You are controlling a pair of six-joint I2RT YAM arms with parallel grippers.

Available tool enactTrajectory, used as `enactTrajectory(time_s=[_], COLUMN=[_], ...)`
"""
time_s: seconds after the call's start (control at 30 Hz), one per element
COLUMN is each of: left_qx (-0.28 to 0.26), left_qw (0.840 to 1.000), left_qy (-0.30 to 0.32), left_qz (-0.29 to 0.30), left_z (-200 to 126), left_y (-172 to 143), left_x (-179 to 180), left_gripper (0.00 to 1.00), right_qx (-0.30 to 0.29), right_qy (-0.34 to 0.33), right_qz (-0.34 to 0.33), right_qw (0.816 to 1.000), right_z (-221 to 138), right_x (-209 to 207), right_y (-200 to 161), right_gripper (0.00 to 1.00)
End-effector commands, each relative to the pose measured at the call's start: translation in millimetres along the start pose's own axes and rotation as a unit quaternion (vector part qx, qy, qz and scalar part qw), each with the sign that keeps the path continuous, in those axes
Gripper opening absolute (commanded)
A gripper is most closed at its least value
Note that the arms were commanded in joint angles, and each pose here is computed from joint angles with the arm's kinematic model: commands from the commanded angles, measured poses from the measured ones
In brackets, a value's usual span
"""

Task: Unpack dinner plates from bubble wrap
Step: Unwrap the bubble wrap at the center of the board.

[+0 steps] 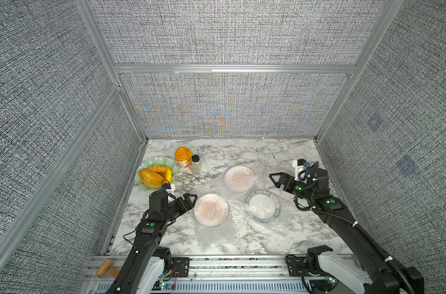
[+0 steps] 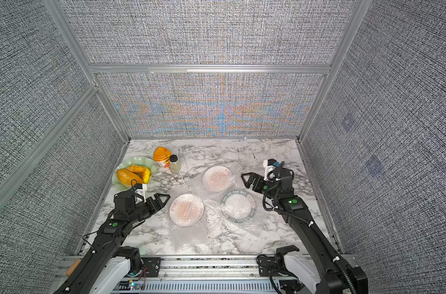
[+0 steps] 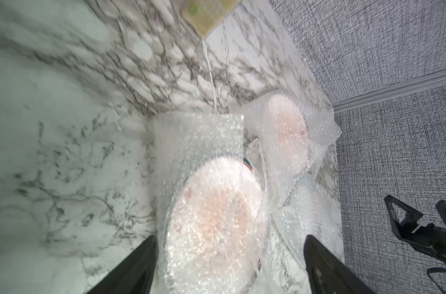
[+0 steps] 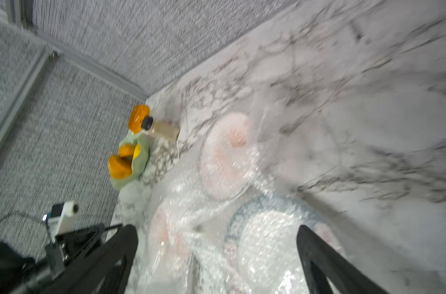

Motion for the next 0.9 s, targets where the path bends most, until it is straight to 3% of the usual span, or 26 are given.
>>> enactTrajectory(time_s=[0.0,0.33,0.6,0.87], left_qx=[0.023,0.066,0.112,0.124], left_qw=[0.999,0.997,0.993,0.992], left_qy=[0.013,-0.011,-0.003,0.006], left_qz=[-0.032,-0.028,-0.029,-0.030], left_z=[6.3,25.2,42.6,46.7], left_y=[-11.1,-26.6,-39.1,-47.6], left_x=[7.6,16.9,22.0,29.4], left_gripper=[0.90,0.89,0.74,0.54], right_qx=[0.062,0.176,0.201,0.211], right_qy=[-0.012,-0.020,-0.023,-0.074], right_qz=[-0.027,-0.100,-0.120,-0.173], right_qw=[0.998,0.979,0.972,0.959], right_z=[14.9,63.4,105.1,131.8], right_x=[13.2,51.4,74.1,91.5], right_y=[-34.9,-145.0,-166.1,-171.3], right_gripper=[0.99,0.99,0.98,0.86])
Point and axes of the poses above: each gripper's point midway between its finger pads, its own z axis out along the fingers, its own x axis along the line the jaws close on, y = z × x, the point moved 7 cm from there along -z, back along the fingers, and after that the axes turned 8 degrees about z, right-handed, at the moved point
